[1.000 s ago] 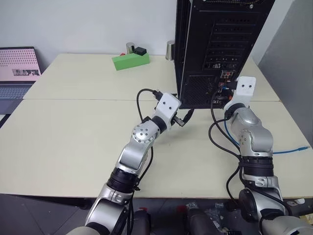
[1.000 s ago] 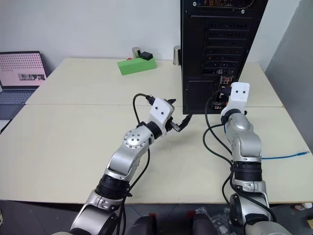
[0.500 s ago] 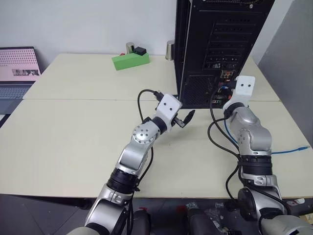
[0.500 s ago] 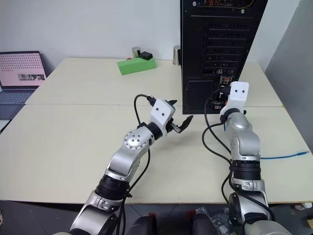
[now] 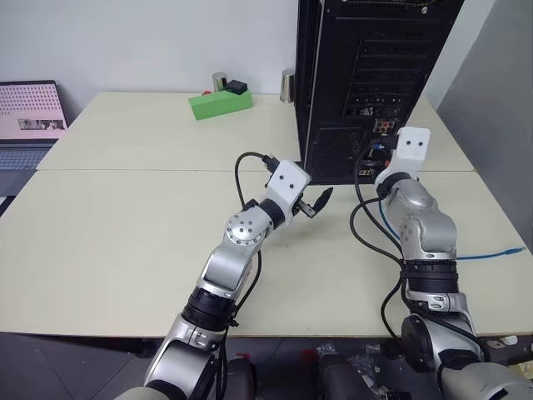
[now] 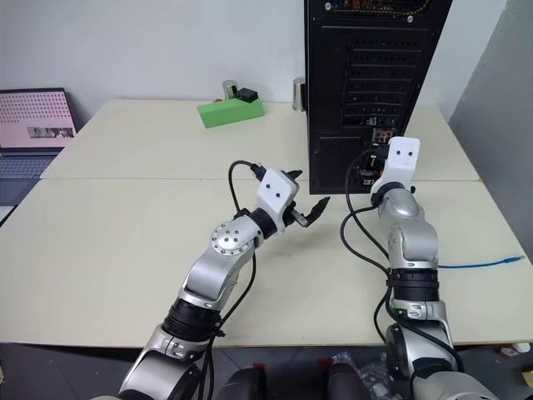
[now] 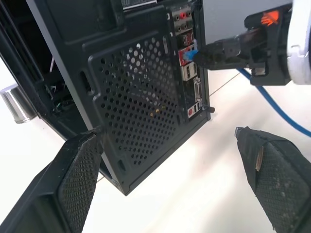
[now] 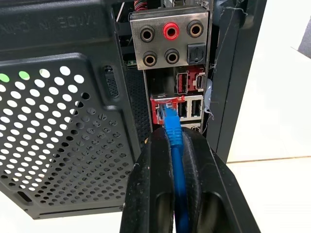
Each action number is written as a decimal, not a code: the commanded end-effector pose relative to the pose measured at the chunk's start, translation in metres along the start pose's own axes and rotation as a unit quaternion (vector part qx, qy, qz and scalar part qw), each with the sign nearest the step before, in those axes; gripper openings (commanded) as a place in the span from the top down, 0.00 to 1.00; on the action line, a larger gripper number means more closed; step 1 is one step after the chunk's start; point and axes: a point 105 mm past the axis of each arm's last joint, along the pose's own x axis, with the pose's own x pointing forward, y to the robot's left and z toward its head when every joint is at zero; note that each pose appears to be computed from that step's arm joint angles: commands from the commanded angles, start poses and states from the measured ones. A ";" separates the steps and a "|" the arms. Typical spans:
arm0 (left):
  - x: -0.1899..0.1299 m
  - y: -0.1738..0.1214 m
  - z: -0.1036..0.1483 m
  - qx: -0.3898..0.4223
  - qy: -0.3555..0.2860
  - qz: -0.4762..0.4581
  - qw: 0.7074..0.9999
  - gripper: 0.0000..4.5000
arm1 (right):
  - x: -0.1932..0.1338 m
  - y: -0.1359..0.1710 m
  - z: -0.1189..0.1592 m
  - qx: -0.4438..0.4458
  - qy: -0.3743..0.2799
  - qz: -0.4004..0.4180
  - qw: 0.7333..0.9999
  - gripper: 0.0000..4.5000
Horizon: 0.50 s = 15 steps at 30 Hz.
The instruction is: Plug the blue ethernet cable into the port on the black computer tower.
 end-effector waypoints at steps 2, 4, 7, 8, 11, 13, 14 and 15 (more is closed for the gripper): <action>-0.001 -0.001 0.016 0.005 -0.029 0.002 1.000 0.00 | 0.003 0.005 0.026 0.000 -0.042 0.004 0.999 1.00; -0.001 -0.002 0.017 -0.001 -0.031 -0.001 1.000 0.00 | 0.004 0.006 0.026 0.000 -0.042 0.005 0.999 1.00; -0.002 -0.002 0.017 -0.011 -0.034 -0.004 0.999 0.00 | 0.004 0.006 0.026 0.000 -0.042 0.005 0.999 1.00; -0.002 -0.003 0.018 -0.014 -0.034 -0.005 0.999 0.00 | 0.004 0.006 0.026 0.001 -0.042 0.006 0.999 1.00; -0.002 -0.003 0.019 -0.023 -0.037 -0.007 0.999 0.00 | 0.004 0.006 0.024 0.001 -0.039 0.008 0.999 1.00; -0.003 -0.002 0.020 -0.030 -0.040 -0.008 0.999 0.00 | 0.003 0.006 0.023 0.000 -0.037 0.014 0.999 1.00; -0.003 -0.002 0.021 -0.032 -0.041 -0.008 0.999 0.00 | 0.003 0.007 0.023 0.000 -0.037 0.016 0.999 1.00; -0.003 -0.001 0.021 -0.031 -0.041 -0.007 0.999 0.00 | 0.002 0.006 0.021 0.000 -0.036 0.016 0.999 1.00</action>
